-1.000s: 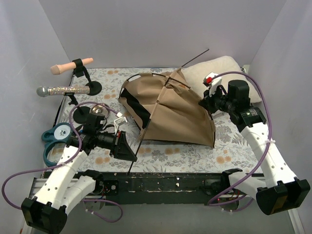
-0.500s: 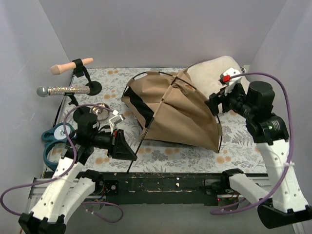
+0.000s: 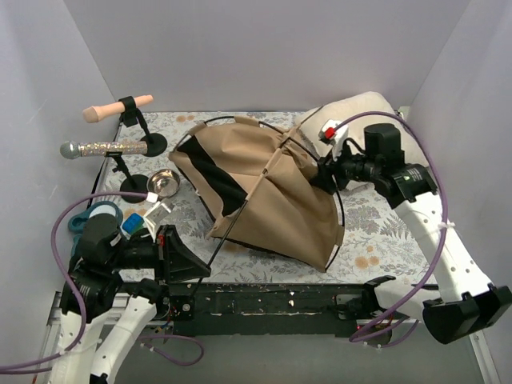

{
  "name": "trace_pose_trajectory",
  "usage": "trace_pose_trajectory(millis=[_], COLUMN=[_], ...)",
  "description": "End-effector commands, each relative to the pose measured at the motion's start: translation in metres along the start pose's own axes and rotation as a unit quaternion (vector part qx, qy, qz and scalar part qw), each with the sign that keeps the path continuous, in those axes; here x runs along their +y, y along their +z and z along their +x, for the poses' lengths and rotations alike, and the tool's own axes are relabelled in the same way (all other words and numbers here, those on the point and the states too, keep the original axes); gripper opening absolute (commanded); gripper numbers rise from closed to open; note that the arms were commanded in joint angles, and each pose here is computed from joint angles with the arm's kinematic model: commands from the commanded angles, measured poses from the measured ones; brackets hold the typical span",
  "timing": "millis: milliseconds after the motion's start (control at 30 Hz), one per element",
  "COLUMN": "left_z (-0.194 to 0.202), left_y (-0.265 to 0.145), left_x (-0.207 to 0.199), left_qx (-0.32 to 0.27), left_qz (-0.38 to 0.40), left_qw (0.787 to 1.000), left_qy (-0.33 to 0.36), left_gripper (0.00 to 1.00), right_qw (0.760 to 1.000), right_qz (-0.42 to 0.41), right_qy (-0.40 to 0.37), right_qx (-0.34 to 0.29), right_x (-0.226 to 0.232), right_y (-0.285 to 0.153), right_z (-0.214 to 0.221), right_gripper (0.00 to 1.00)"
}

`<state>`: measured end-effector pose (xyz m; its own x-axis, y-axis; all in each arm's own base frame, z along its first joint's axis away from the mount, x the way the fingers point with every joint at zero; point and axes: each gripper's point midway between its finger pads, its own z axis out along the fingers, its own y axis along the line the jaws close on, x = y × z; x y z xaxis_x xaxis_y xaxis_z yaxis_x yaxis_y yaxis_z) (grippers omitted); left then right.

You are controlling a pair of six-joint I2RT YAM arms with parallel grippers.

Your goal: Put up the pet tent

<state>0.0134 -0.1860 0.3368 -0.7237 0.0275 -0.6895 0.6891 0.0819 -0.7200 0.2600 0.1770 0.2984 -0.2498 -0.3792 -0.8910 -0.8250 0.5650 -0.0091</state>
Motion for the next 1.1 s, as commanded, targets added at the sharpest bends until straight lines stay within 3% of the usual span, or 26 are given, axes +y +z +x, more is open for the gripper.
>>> trace_pose_trajectory(millis=[0, 67, 133, 333, 467, 533, 600, 700, 900, 1067], left_z=[0.000, 0.004, 0.010, 0.007, -0.016, -0.028, -0.042, -0.055, -0.070, -0.079], left_y=[-0.008, -0.010, -0.014, -0.020, -0.012, -0.006, -0.003, -0.002, -0.002, -0.001], left_x=[-0.012, -0.016, -0.023, -0.030, -0.012, 0.007, 0.030, 0.064, 0.098, 0.099], left_qx=[-0.027, -0.029, -0.028, -0.062, -0.084, -0.092, -0.108, -0.140, -0.165, -0.179], left_qz=[-0.016, -0.017, -0.018, -0.061, -0.064, -0.066, -0.080, -0.109, -0.115, -0.104], left_qw=[0.998, 0.997, 0.996, 0.994, 0.994, 0.993, 0.990, 0.980, 0.971, 0.975], left_qy=[0.062, 0.073, 0.082, 0.062, 0.021, -0.017, -0.046, -0.094, -0.125, -0.085], left_gripper=[0.00, 0.00, 0.00, 0.00, 0.00, 0.00, 0.00, 0.00, 0.00, 0.00], right_qw=[0.999, 0.996, 0.991, 0.980, 0.984, 0.986, 0.990, 0.993, 0.984, 0.983], right_qz=[-0.022, -0.040, -0.081, -0.161, -0.130, -0.107, -0.068, 0.000, 0.079, 0.111], right_qy=[-0.047, -0.068, -0.095, -0.112, -0.120, -0.127, -0.126, -0.112, -0.126, -0.113], right_qx=[-0.015, -0.031, -0.047, -0.041, -0.015, -0.003, -0.008, -0.032, -0.096, -0.095], right_x=[0.005, 0.011, 0.026, 0.049, 0.028, 0.014, -0.002, -0.032, -0.059, -0.045], right_y=[0.021, 0.031, 0.040, 0.076, 0.101, 0.111, 0.113, 0.102, 0.047, 0.005], right_z=[-0.016, -0.033, -0.049, -0.053, -0.047, -0.048, -0.062, -0.093, -0.147, -0.132], right_gripper=[0.38, 0.16, 0.01, 0.01, 0.01, 0.17, 0.46, 0.73, 0.81, 0.84])
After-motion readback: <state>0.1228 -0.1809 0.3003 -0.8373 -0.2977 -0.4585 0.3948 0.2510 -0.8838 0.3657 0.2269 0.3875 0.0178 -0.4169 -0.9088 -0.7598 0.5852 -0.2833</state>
